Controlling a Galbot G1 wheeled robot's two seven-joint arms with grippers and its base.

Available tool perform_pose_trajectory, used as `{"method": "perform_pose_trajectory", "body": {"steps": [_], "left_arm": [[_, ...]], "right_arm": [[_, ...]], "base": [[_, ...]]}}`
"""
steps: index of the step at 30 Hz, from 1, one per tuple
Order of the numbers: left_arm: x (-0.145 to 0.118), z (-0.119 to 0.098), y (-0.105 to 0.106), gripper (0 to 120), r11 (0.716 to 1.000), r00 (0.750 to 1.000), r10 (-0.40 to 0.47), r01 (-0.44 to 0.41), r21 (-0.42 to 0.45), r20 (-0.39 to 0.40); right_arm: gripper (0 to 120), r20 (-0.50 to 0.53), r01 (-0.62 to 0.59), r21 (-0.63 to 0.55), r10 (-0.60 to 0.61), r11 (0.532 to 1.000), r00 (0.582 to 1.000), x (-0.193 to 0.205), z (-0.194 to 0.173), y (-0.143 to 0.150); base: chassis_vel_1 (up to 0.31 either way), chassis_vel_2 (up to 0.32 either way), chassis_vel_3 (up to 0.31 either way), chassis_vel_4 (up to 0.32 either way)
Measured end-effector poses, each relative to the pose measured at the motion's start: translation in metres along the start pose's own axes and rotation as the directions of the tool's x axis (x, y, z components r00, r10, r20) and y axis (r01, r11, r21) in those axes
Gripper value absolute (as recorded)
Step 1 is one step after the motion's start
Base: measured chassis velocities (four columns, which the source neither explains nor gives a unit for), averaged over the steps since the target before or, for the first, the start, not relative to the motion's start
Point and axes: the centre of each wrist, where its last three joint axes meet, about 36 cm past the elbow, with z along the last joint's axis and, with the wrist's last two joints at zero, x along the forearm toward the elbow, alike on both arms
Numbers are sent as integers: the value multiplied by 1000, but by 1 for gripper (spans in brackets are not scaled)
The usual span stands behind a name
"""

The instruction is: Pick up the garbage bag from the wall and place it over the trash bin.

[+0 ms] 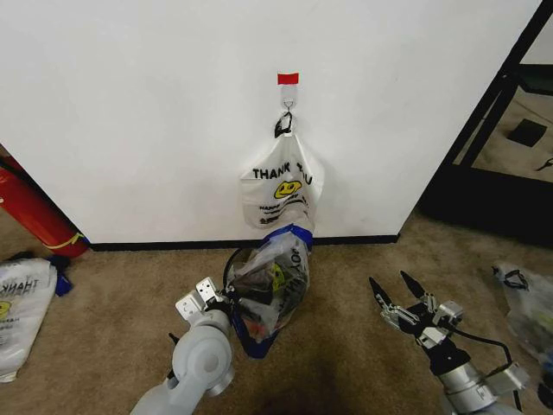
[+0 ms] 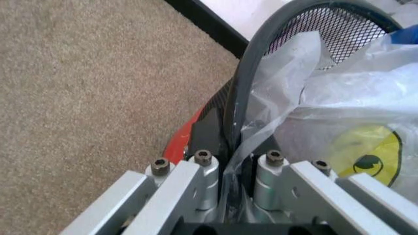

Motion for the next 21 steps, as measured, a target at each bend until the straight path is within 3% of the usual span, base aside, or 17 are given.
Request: {"method": "perform_pose_trajectory", "body": {"steps": [13, 21], "left_arm": [[0, 2, 2, 3, 999, 1000, 0, 0, -44, 5], [12, -5, -1, 30, 997, 998, 56, -57, -60, -10]], "right_arm": [[100, -9, 2, 7, -2, 1000, 1000, 3, 0, 2], [100, -12, 7, 13, -7, 1000, 1000, 3, 1, 5]], "base": [[0, 0, 0, 0], [0, 0, 0, 0]]}}
